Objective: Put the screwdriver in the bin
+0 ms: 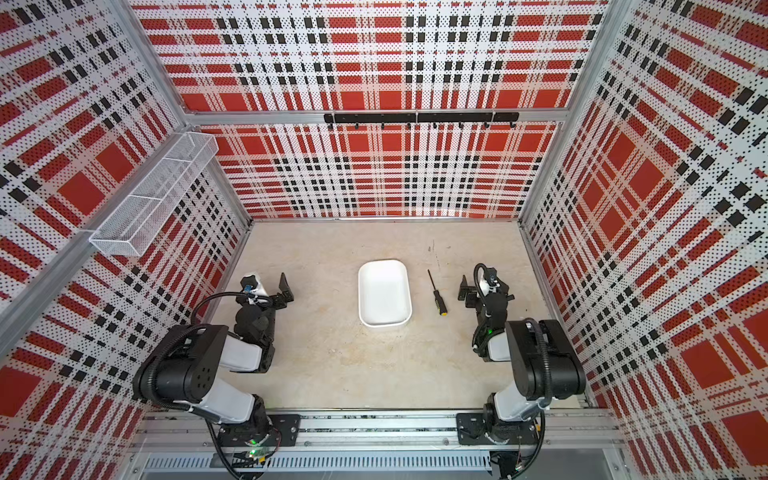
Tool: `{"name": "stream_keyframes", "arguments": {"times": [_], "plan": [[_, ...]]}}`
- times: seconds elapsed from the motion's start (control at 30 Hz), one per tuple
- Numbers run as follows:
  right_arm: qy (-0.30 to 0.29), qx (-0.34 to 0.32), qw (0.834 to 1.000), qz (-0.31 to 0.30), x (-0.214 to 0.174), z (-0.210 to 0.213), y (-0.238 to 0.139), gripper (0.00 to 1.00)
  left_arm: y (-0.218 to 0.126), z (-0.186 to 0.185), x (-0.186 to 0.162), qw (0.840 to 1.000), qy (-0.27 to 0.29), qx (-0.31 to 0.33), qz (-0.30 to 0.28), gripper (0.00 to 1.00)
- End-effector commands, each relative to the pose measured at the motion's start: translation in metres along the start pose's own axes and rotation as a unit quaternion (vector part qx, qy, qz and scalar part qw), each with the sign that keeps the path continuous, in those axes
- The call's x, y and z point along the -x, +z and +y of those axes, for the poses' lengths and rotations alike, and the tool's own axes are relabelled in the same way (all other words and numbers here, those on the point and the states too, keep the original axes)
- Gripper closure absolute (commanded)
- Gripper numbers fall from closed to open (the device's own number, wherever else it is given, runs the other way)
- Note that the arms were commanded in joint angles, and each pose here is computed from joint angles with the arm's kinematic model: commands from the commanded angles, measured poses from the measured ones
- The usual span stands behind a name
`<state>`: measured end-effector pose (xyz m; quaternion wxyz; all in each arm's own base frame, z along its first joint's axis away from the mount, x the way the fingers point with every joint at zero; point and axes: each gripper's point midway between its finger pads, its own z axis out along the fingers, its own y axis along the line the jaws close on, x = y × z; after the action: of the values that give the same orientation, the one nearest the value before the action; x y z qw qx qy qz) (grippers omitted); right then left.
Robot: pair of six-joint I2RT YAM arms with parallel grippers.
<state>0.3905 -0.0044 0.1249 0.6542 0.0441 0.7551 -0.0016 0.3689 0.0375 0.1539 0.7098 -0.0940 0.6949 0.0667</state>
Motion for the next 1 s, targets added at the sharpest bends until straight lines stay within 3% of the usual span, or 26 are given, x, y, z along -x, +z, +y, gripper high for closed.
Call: {"name": "stream_keyframes", "arguments": {"times": [0.0,0.37,0.6,0.77,0.97], "plan": [[-0.005,0.001,1.0,-0.007,0.004,0.001,0.002,0.0,0.003,-0.001,0.004,1.0,0.001,-0.003,-0.008,0.02],[-0.007,-0.001,1.0,0.005,0.014,0.001,0.005,0.0,0.006,-0.014,0.026,1.0,0.012,-0.029,0.001,0.02],[0.002,0.045,0.996,0.077,0.03,0.021,0.011,0.0,0.013,-0.034,0.036,0.996,-0.029,-0.076,0.042,0.02],[0.015,0.114,0.979,0.167,0.02,0.048,0.011,0.0,0.018,-0.07,0.028,0.981,-0.07,-0.145,0.11,0.02],[0.034,0.168,0.944,0.282,-0.006,0.074,0.002,0.0,0.005,-0.109,0.02,0.959,-0.108,-0.203,0.164,0.02]]}}
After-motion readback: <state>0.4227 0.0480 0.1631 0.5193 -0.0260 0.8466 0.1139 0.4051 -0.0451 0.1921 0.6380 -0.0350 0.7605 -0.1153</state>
